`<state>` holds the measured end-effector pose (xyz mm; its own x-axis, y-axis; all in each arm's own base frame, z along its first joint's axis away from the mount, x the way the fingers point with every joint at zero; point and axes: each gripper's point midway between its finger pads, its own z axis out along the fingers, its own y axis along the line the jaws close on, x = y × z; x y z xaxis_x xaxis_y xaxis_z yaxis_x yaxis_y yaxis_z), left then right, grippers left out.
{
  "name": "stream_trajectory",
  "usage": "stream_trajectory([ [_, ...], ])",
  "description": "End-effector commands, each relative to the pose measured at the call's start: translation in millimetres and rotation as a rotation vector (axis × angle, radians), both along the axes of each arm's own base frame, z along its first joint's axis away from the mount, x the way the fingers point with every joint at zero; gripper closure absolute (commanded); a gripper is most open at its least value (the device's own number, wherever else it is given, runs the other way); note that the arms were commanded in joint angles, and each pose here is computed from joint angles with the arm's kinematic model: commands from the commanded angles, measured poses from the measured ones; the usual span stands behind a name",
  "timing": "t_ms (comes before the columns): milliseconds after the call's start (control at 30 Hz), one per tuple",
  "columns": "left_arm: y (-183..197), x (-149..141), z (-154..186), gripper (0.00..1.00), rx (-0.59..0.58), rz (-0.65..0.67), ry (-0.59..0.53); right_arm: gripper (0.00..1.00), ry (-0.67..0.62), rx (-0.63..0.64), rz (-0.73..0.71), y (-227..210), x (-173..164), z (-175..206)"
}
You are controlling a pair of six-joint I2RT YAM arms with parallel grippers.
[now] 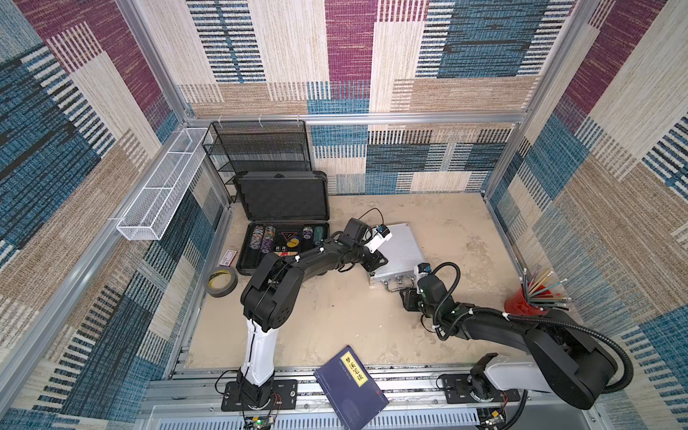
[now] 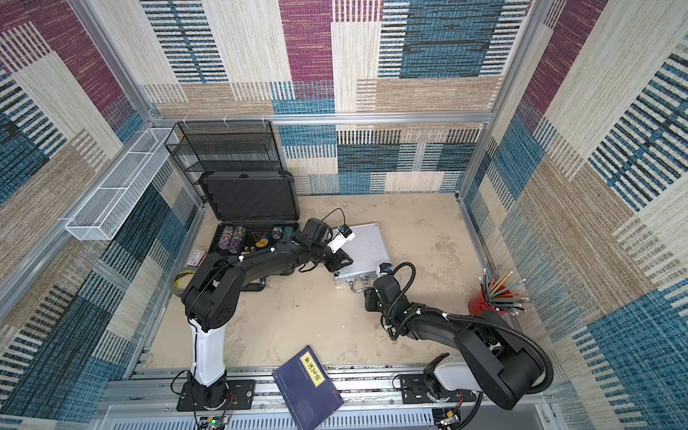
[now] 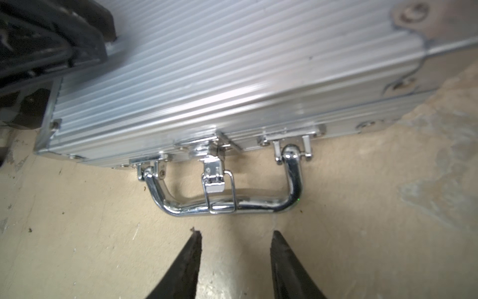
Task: Open the poker set cases
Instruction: Open the fastener on the poker set case.
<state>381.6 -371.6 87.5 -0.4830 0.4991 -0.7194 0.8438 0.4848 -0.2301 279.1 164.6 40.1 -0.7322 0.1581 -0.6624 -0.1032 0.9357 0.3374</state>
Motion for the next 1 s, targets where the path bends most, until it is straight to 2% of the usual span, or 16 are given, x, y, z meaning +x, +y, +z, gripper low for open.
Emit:
stream_trajectory([
  [0,24.0,-12.3,-32.4,0.66,0.128,0.060,0.111,0.53,-0.014,0.009,-0.026,-3.5,0.4,6.8],
  [333,25.2,-10.1,-23.3,0.66,0.129,0.066,0.091,0.41,-0.072,-0.033,-0.055,-14.2,25.7,42.3],
  [467,26.1,-8.7,-16.9,0.65,0.131,0.071,0.080,0.41,-0.103,0.033,-0.075,-30.0,44.4,65.7],
  [700,35.6,1.8,24.9,0.57,0.075,0.131,0.025,0.37,-0.128,0.082,-0.080,-50.9,83.5,95.4],
  [933,72.8,0.3,74.1,0.53,0.068,0.255,-0.048,0.33,-0.082,0.045,-0.005,-51.0,120.7,92.5],
  [967,77.1,-0.5,77.5,0.48,0.044,0.273,-0.036,0.32,-0.063,0.036,-0.003,-52.0,124.7,88.0],
])
